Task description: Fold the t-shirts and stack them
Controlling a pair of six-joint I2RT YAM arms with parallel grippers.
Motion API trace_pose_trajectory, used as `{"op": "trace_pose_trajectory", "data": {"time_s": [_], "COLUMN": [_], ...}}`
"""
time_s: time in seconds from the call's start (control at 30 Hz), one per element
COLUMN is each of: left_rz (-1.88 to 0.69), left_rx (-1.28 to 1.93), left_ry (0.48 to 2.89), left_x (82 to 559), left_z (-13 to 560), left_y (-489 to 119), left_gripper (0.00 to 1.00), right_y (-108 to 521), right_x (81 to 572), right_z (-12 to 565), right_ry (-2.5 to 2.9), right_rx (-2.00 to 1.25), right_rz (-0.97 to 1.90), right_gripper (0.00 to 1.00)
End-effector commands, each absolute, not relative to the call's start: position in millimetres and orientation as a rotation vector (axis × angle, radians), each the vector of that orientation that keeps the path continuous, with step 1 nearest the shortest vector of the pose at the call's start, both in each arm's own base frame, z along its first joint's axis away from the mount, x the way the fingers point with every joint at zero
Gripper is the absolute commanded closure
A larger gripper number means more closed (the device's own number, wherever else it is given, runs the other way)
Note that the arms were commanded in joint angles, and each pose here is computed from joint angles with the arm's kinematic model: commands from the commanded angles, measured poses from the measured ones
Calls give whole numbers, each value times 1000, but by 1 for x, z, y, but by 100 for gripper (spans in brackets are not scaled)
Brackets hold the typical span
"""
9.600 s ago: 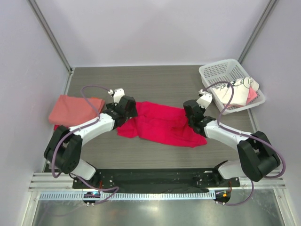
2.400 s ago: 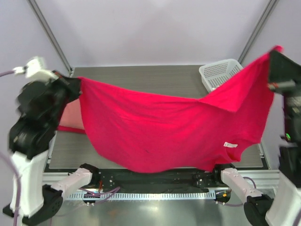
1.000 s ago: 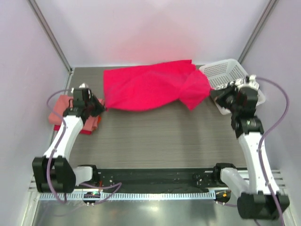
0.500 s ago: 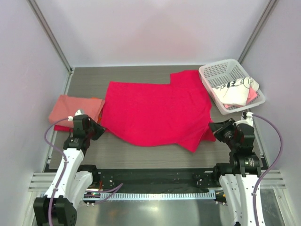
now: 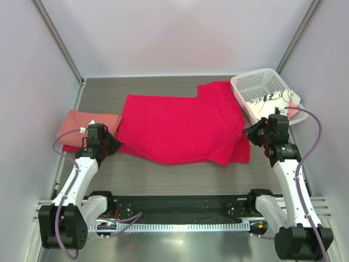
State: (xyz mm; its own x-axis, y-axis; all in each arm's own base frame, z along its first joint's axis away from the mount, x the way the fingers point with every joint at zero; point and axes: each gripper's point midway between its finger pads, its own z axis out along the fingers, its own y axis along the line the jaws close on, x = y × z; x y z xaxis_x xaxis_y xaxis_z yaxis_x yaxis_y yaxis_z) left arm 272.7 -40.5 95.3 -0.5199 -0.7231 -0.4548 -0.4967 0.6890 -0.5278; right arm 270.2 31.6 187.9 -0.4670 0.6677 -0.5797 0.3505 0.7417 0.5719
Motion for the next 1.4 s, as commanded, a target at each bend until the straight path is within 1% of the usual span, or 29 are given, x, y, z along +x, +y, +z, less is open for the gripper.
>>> {"op": "trace_pose_trajectory", "data": {"time_s": [0.0, 0.13, 0.2, 0.23, 0.37, 0.4, 0.53, 0.87, 1.1, 1.23, 1.27, 1.3, 1.33, 1.37], "left_rz": [-465, -422, -403, -403, -425, -431, -430, -271, -264, -267, -265, -268, -283, -294], "left_rx": [-909, -916, -927, -925, -935, -935, -953, -999, -1002, -1000, -987, -970, -955, -940], "left_ry": [2079, 2048, 2064, 2055, 2070, 2076, 2091, 2087, 2103, 2123, 2129, 2133, 2141, 2140], "left_x": [308, 330, 339, 346, 370, 372, 388, 394, 405, 412, 413, 417, 418, 419], "left_z": [138, 154, 149, 154, 149, 146, 135, 119, 113, 107, 107, 108, 110, 113], "left_y": [-34, -26, -25, -24, -28, -29, -30, -8, -8, -10, -10, -11, -13, -15], "left_gripper": [100, 100, 100, 100, 100, 100, 100, 100, 100, 100, 99, 96, 93, 75], "right_y": [22, 19, 18, 17, 15, 14, 17, 23, 27, 26, 27, 26, 26, 26], "right_x": [304, 329, 342, 348, 373, 376, 399, 432, 456, 471, 474, 477, 480, 480], "right_z": [222, 230, 226, 234, 228, 234, 226, 212, 201, 208, 208, 209, 215, 216], "right_ry": [1987, 1987, 2002, 1989, 2020, 2004, 2033, 2061, 2081, 2061, 2062, 2062, 2051, 2049], "right_rx": [701, 705, 714, 707, 718, 712, 710, 701, 712, 708, 710, 701, 692, 688], "right_rz": [449, 436, 429, 429, 411, 410, 413, 411, 387, 387, 387, 384, 385, 384], "right_gripper": [99, 99, 99, 99, 99, 99, 99, 99, 99, 99, 85, 69, 50, 24]}}
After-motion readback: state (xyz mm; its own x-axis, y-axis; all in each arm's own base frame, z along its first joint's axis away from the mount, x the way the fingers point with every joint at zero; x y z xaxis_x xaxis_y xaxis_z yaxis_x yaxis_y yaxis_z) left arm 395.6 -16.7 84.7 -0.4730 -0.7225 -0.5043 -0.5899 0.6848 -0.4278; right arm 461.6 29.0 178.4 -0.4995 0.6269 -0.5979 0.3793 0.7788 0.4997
